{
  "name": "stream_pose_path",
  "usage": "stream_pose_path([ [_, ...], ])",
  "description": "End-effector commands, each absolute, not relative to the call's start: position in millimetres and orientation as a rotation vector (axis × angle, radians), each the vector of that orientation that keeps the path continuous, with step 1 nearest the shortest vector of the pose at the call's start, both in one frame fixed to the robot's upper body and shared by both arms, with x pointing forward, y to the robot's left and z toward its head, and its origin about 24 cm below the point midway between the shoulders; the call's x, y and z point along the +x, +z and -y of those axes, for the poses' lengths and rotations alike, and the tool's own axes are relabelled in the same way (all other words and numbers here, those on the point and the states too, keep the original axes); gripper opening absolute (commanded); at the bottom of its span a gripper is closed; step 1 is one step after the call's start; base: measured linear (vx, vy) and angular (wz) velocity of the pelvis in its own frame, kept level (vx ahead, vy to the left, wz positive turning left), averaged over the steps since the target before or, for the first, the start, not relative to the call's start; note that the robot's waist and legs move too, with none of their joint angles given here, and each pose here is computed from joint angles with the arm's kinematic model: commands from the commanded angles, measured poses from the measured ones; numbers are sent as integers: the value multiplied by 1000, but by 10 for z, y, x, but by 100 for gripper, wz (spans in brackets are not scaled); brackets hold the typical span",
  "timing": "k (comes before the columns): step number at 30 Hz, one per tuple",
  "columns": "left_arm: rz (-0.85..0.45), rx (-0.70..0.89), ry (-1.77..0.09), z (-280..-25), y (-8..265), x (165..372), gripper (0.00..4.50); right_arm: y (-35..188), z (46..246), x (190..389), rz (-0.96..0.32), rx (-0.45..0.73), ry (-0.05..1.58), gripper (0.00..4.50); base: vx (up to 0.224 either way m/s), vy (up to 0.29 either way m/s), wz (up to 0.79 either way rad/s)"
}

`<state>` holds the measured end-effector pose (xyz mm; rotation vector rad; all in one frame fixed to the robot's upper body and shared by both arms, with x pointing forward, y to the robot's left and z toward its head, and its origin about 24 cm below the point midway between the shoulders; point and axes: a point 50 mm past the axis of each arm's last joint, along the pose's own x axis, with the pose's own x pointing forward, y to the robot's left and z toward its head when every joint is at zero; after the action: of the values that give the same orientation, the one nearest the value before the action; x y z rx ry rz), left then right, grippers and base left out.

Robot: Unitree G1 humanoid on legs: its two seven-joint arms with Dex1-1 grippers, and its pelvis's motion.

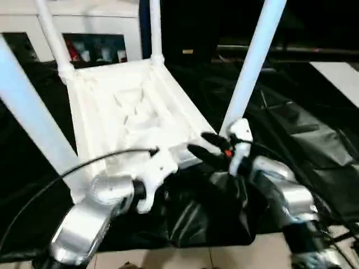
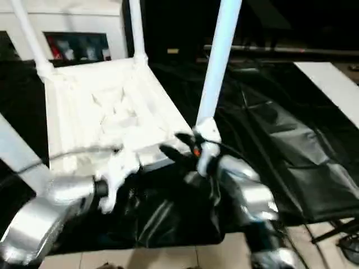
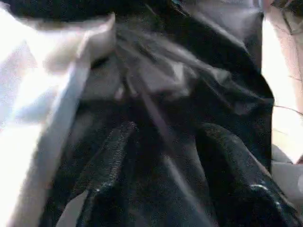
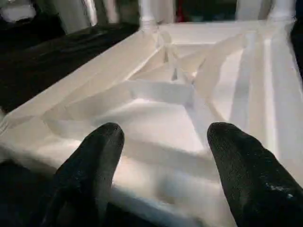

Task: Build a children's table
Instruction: Rotate table base

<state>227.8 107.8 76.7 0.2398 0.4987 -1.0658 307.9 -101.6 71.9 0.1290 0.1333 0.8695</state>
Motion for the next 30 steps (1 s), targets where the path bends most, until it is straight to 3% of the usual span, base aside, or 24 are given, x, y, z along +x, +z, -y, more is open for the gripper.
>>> stream_pose_path([
  [1, -508, 256, -1048, -1079, 782, 2243, 266, 750, 1031, 3145, -110, 125, 829, 316, 0, 0, 0],
  [9, -555, 307, -917, -1231, 680, 2185, 341, 791, 1014, 3401, -59, 208, 603, 316, 0, 0, 0],
  [14, -595, 359, -860, -1356, 597, 2164, 385, 792, 1190, 3583, -43, 221, 374, 316, 0, 0, 0],
  [20, -598, 365, -848, -1374, 583, 2161, 428, 786, 1278, 3623, -38, 212, 308, 316, 0, 0, 0],
  [24, -544, 371, -882, -1390, 604, 2163, 446, 788, 1564, 3686, -21, 185, 176, 316, 0, 0, 0],
  [30, -426, 338, -992, -1412, 753, 2153, 446, 801, 1669, 3721, -25, 176, 160, 316, 0, 0, 0],
])
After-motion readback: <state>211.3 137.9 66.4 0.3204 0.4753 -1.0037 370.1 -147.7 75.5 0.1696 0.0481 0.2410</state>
